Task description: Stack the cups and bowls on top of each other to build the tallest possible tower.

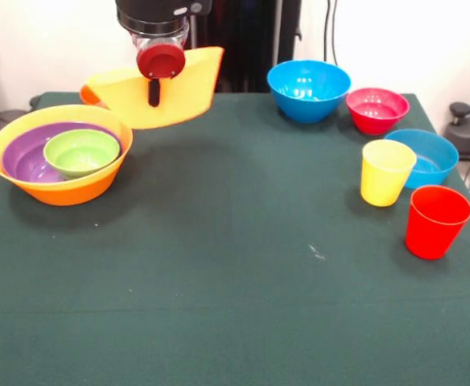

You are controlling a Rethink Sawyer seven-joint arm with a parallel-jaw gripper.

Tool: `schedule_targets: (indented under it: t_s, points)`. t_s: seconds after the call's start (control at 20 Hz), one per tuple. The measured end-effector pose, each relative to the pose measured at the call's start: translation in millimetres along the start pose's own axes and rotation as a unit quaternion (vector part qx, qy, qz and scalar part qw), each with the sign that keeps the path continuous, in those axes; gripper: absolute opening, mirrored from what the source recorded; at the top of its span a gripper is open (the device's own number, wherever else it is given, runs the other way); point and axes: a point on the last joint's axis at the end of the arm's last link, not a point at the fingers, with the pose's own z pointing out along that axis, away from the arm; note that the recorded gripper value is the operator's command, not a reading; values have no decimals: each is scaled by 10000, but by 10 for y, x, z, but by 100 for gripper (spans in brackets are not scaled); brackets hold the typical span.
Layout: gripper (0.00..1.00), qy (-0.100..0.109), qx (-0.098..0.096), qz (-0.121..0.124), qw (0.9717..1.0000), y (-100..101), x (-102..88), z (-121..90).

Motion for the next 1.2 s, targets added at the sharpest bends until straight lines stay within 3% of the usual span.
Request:
schedule_targets:
  t_s: [0.25,0.35,0.5,0.65,1.2]
  points:
    - [0,-290,-409,-256,9984,-106,-237,-24]
    - [0,-546,-628,-368,9959,-209,-440,-25]
    - [0,-741,-785,-413,9933,-316,-613,-29]
    - [0,-872,-901,-483,9909,-434,-762,-42]
    - [0,-927,-979,-866,9871,-710,-997,-22]
